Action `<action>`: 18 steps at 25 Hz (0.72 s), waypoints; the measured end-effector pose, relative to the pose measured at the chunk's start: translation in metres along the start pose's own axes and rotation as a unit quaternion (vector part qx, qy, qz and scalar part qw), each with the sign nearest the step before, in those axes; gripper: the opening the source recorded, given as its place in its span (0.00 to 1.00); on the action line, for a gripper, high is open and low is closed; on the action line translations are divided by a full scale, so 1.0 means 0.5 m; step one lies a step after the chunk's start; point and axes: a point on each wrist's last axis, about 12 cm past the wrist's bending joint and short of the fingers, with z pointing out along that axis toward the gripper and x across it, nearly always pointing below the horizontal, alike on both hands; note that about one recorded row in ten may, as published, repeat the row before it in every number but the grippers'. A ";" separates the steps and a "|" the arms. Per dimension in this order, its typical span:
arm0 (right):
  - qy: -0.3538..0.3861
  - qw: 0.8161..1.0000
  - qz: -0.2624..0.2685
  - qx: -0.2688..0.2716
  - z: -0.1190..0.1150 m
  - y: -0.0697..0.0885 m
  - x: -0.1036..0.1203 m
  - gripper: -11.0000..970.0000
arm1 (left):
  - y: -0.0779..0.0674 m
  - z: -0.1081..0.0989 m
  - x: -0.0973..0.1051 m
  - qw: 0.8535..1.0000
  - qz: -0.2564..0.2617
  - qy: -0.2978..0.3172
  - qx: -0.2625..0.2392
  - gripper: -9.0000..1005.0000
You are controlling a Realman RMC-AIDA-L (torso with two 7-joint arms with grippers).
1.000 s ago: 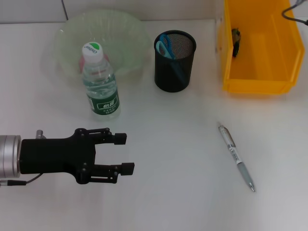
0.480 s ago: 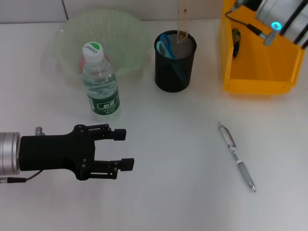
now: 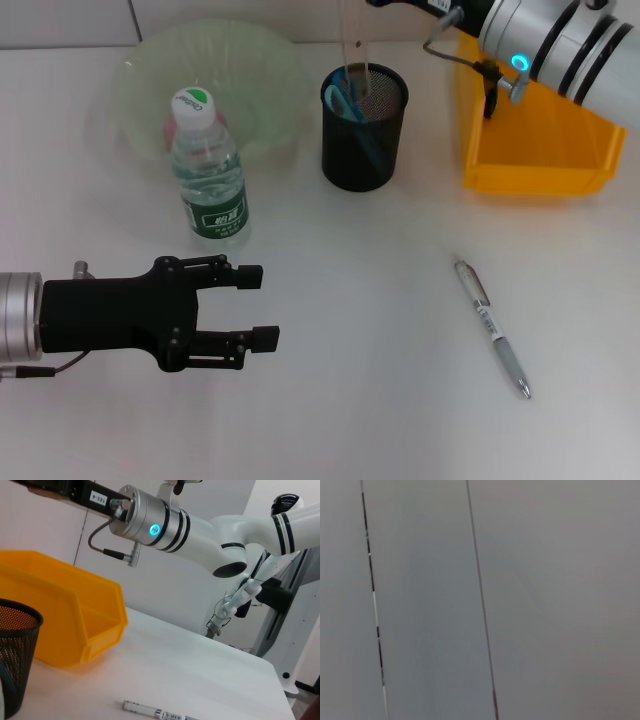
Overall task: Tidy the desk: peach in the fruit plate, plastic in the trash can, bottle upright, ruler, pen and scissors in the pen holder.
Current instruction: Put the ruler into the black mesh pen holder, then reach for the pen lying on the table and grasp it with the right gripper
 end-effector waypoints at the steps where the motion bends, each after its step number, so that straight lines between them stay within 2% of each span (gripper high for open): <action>1: 0.002 1.000 0.004 -0.002 -0.002 0.002 0.003 0.55 | 0.000 0.000 0.000 1.000 0.000 0.000 0.000 0.80; 11: -0.002 1.000 0.028 -0.002 -0.012 -0.004 0.001 0.58 | -0.002 -0.002 0.004 1.000 -0.003 0.000 0.000 0.80; 15: -0.010 0.999 0.035 -0.020 -0.032 -0.013 -0.022 0.59 | -0.001 -0.003 0.003 1.000 -0.002 0.001 -0.001 0.80; 18: 0.006 0.998 0.036 -0.048 -0.064 -0.016 -0.057 0.59 | 0.000 -0.005 0.001 1.000 -0.001 0.002 -0.002 0.80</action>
